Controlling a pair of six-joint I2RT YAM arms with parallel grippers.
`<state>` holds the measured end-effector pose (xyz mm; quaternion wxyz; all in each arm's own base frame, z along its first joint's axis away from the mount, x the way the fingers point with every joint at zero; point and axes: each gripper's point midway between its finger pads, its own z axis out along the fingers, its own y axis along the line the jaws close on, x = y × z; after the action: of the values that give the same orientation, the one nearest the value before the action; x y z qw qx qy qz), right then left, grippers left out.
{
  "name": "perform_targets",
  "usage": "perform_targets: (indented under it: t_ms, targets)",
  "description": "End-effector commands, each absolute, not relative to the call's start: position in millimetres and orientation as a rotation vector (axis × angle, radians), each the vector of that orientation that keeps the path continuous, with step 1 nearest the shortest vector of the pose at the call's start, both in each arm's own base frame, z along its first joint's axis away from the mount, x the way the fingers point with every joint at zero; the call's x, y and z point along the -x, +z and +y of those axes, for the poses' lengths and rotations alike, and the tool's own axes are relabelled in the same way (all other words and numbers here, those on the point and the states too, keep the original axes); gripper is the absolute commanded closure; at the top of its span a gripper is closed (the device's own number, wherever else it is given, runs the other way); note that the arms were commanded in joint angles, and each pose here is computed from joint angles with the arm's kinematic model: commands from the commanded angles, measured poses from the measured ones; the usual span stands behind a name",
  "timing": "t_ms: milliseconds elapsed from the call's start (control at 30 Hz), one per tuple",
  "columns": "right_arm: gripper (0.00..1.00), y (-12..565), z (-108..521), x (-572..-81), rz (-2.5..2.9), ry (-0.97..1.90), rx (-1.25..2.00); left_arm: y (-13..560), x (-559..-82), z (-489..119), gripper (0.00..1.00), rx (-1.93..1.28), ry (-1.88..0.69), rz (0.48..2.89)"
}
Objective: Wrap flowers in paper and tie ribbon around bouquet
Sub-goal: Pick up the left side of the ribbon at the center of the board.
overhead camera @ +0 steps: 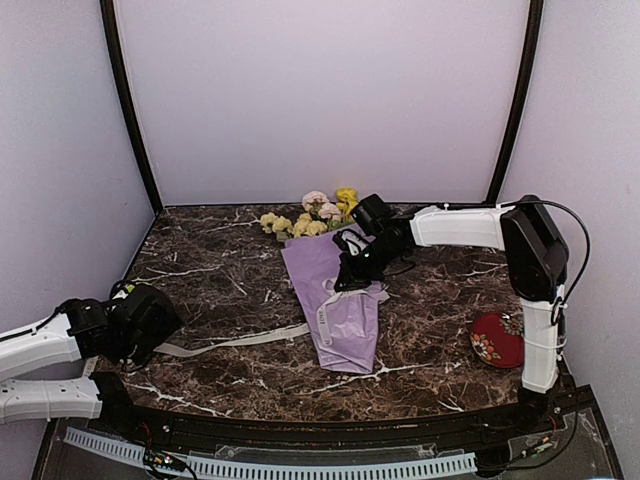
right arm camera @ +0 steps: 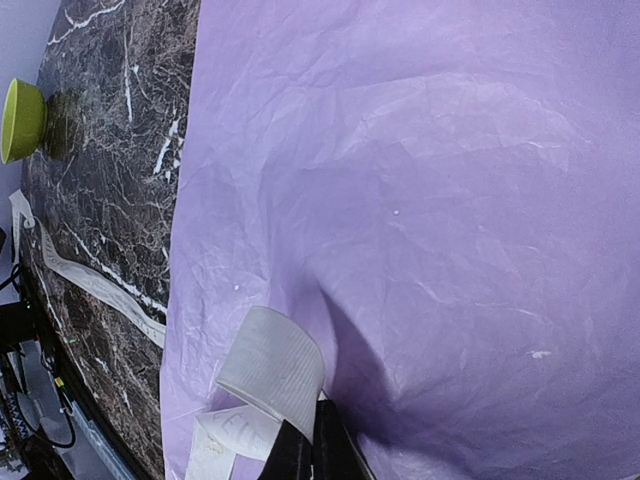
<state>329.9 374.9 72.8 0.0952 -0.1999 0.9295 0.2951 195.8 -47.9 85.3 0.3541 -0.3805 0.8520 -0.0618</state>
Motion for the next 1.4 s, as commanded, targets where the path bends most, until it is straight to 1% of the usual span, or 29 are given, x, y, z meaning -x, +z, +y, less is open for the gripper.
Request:
perform_targets:
  t_ms: [0, 133, 233, 267, 300, 333, 367, 400, 500, 567, 733, 833, 867, 900, 933, 967, 1000, 1033, 1067, 1200, 1300, 1367]
  targets:
    - [1.0, 77, 381, -332, 2.727, 0.881, 0.621, 88, -192, -26, 0.01, 1.057, 0.021, 2.163]
    - [1.0, 78, 383, -331, 2.726, 0.891, 0.623, 77, -190, -25, 0.01, 1.138, 0.123, 2.268]
    - [1.0, 78, 383, -330, 2.727, 0.89, 0.621, 56, -192, -32, 0.01, 1.203, 0.109, 2.387]
    - [1.0, 78, 384, -329, 2.726, 0.89, 0.623, 50, -191, -30, 0.04, 1.244, 0.116, 2.406]
    - [1.0, 78, 383, -330, 2.725, 0.888, 0.621, 46, -187, -27, 0.13, 1.295, 0.136, 2.407]
    - [1.0, 78, 384, -329, 2.723, 0.888, 0.624, 43, -183, -22, 0.23, 1.341, 0.165, 2.396]
    - [1.0, 78, 384, -329, 2.723, 0.887, 0.624, 42, -179, -18, 0.29, 1.378, 0.186, 2.38]
    - [1.0, 78, 384, -328, 2.724, 0.886, 0.626, 42, -179, -17, 0.3, 1.393, 0.183, 2.369]
    - [1.0, 78, 384, -329, 2.72, 0.88, 0.627, 41, -187, -23, 0.27, 1.371, 0.115, 2.364]
    - [1.0, 77, 385, -328, 2.721, 0.879, 0.632, 37, -190, -23, 0.26, 1.375, 0.107, 2.364]
    - [1.0, 78, 385, -328, 2.722, 0.877, 0.63, 17, -181, -20, 0.24, 1.432, 0.173, 2.42]
    - [1.0, 78, 385, -326, 2.722, 0.879, 0.631, 7, -176, -14, 0.25, 1.454, 0.216, 2.413]
    - [1.0, 77, 384, -326, 2.723, 0.879, 0.632, 4, -177, -14, 0.28, 1.453, 0.216, 2.412]
    - [1.0, 78, 385, -326, 2.72, 0.881, 0.634, 1, -177, -13, 0.33, 1.453, 0.214, 2.414]
    - [1.0, 78, 385, -326, 2.722, 0.88, 0.633, -2, -176, -14, 0.45, 1.458, 0.214, 2.419]
    - [1.0, 78, 385, -326, 2.722, 0.882, 0.635, -4, -175, -14, 0.62, 1.465, 0.217, 2.419]
    - [1.0, 78, 385, -326, 2.723, 0.883, 0.636, -4, -175, -14, 0.85, 1.475, 0.214, 2.416]
    - [1.0, 78, 385, -326, 2.722, 0.884, 0.635, -4, -175, -14, 0.99, 1.478, 0.21, 2.411]
    - [1.0, 77, 385, -325, 2.724, 0.884, 0.634, -3, -177, -14, 1.0, 1.471, 0.203, 2.406]
    - [1.0, 78, 387, -324, 2.725, 0.905, 0.638, 16, -196, -15, 1.0, 1.372, 0.17, 2.38]
    - [1.0, 80, 389, -323, 2.723, 0.928, 0.641, 46, -216, -25, 1.0, 1.256, 0.173, 2.373]
    - [1.0, 84, 394, -321, 2.714, 0.98, 0.644, 77, -237, -42, 1.0, 1.092, 0.175, 2.329]
